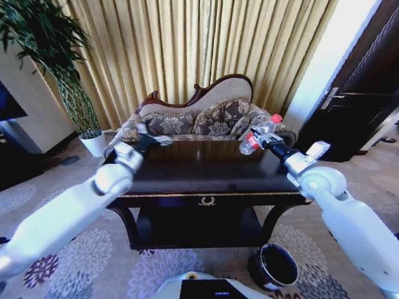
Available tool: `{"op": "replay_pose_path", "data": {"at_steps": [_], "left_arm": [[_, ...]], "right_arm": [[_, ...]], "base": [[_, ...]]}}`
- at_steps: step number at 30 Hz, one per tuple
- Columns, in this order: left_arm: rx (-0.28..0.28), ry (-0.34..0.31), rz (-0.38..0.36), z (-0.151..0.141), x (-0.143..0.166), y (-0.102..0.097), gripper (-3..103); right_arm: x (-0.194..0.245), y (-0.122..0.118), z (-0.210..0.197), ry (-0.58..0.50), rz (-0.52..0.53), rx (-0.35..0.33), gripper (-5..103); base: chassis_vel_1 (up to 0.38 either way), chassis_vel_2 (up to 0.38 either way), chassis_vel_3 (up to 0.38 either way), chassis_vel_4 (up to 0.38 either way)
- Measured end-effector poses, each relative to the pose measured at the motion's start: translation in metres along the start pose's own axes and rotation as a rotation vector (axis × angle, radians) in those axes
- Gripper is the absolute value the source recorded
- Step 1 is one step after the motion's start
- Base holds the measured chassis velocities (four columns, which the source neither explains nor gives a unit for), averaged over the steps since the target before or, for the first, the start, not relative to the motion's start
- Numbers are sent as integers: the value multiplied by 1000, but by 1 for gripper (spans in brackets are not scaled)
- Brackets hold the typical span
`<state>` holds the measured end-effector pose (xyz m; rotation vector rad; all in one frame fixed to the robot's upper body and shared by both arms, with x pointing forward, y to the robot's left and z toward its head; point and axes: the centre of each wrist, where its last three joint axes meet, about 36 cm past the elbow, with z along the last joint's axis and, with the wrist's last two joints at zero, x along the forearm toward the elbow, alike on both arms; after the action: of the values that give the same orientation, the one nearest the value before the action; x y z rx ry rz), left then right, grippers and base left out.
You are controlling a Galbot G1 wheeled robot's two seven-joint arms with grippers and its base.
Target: Move to the front of the table and place the trash on the table into the trash bin.
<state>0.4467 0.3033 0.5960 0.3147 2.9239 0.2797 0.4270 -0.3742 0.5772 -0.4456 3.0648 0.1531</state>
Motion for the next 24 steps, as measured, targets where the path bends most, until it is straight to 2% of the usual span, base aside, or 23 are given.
{"op": "replay_pose_path", "data": {"at_steps": [2,4,5,6,9,10,13,14,18,20,24], "left_arm": [[34,39,-101,-3,18,24,100],[48,51,-114,-4,22,28,100],[84,67,-173,-9,32,41,100],[84,67,-173,-9,32,41,100],[124,79,-250,-11,45,54,100],[124,79,-250,-11,45,54,100],[168,95,-270,-14,58,57,100],[168,95,-270,-14,58,57,100],[257,109,-257,-24,82,49,100],[266,109,-256,-25,87,48,100],[288,110,-243,-27,116,44,100]], "right_arm": [[10,8,10,36,53,4,21],[12,10,12,39,67,1,21],[18,14,16,43,104,-5,21],[18,14,16,43,104,-5,21],[30,14,22,48,156,23,21],[30,14,22,48,156,23,21],[47,10,21,33,211,92,21],[47,10,21,33,211,92,21],[63,4,18,23,254,156,21],[65,4,17,23,256,162,21],[79,14,13,27,243,180,21]], "base": [[0,0,0,0],[0,0,0,0],[0,0,0,0],[0,0,0,0],[0,0,0,0],[0,0,0,0],[0,0,0,0],[0,0,0,0],[0,0,0,0],[0,0,0,0],[0,0,0,0]]}}
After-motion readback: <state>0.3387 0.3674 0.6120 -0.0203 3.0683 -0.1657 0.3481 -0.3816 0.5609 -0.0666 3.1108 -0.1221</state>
